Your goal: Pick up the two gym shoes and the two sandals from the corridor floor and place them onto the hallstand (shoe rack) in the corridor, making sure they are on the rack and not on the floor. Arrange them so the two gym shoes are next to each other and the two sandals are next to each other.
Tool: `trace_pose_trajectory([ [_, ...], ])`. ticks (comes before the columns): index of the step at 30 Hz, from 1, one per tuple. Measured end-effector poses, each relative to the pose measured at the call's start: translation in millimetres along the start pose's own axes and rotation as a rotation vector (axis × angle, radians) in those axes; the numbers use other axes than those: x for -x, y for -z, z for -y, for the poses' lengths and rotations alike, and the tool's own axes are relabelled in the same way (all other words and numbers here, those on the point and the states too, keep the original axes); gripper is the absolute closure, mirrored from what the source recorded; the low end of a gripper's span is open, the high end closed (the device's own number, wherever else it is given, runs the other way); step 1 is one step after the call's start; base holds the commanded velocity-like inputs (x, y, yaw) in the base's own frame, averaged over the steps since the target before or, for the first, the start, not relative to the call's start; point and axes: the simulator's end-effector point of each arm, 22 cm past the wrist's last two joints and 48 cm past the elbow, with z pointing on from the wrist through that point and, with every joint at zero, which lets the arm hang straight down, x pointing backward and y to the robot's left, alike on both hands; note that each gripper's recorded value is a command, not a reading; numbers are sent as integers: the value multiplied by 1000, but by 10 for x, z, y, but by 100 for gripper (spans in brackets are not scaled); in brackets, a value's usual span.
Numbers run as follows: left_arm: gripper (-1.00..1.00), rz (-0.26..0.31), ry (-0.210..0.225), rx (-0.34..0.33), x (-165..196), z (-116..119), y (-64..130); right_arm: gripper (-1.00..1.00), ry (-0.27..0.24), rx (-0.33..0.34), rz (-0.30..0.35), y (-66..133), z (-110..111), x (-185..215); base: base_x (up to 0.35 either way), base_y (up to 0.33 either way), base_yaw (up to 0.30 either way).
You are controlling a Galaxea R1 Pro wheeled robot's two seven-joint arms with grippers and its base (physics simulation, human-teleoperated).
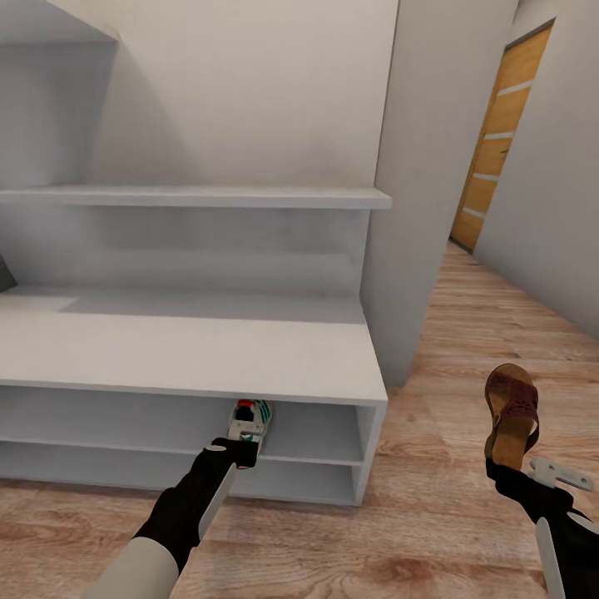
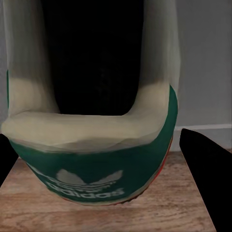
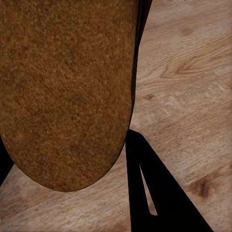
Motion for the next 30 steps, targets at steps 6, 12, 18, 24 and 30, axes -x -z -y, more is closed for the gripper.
trace_pose_trajectory([
  [6,100,-20,1,-2,-100,6,-74,100,8,-6,-18,-50,5,-88,0,0,0],
  [12,100,-24,1,-2,-123,10,-99,100,11,-8,-25,-68,9,-122,0,0,0],
  [18,100,-24,1,-2,-123,10,-99,100,11,-8,-24,-68,8,-121,0,0,0],
  [24,100,-24,3,-4,-123,14,-98,100,11,-8,-24,-67,8,-120,76,0,0],
  [30,100,-24,4,-5,-125,17,-99,100,11,-8,-25,-68,8,-122,111,0,0],
])
